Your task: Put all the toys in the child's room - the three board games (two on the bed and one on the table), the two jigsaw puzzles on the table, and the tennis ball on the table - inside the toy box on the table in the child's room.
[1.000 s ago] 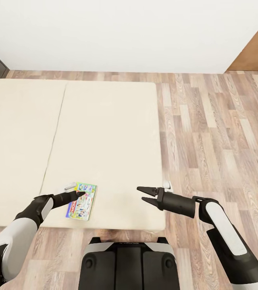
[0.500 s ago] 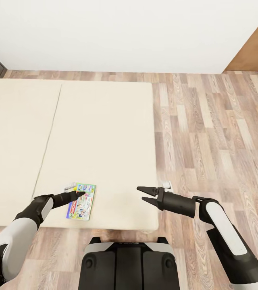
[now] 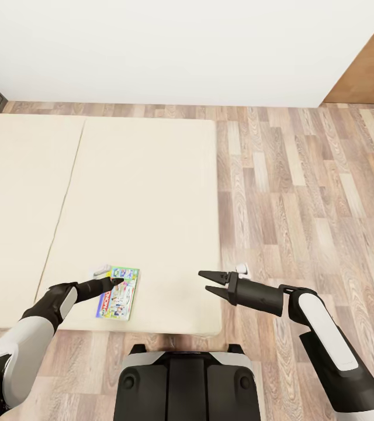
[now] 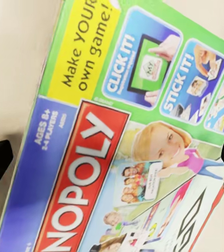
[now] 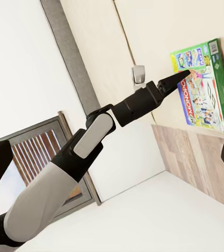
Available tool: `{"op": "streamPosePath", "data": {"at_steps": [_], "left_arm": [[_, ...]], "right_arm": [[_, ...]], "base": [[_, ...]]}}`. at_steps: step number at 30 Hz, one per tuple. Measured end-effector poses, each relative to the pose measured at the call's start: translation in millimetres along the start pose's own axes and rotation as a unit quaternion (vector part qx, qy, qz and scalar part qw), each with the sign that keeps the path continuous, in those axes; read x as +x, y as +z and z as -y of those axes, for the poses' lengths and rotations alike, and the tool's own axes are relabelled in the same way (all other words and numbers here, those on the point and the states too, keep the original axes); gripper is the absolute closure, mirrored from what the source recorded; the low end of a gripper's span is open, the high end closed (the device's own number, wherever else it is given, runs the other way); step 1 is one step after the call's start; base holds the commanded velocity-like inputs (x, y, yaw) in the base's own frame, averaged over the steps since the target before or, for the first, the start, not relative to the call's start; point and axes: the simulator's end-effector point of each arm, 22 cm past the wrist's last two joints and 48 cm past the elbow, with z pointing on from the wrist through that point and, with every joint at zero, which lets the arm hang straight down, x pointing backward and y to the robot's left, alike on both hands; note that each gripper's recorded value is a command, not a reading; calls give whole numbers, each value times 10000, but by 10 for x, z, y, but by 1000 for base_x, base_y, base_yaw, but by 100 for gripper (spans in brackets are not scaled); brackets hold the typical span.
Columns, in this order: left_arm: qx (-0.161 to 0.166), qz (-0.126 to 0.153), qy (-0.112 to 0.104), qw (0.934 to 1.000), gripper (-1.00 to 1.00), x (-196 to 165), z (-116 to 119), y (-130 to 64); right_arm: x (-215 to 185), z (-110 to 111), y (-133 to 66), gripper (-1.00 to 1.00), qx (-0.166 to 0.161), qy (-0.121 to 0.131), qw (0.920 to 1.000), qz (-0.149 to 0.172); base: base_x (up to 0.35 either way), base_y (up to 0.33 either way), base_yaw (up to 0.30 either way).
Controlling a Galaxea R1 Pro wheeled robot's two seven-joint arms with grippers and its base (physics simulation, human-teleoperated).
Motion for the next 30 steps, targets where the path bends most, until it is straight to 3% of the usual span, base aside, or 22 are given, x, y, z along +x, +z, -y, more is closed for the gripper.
{"op": "streamPosePath", "data": {"at_steps": [30], "left_arm": [[3,-13,4,10000,-100,6,11,5]], "right_arm": [[0,0,-1,-100,-1,0,10000,0]], "base": [[0,-154,0]]}}
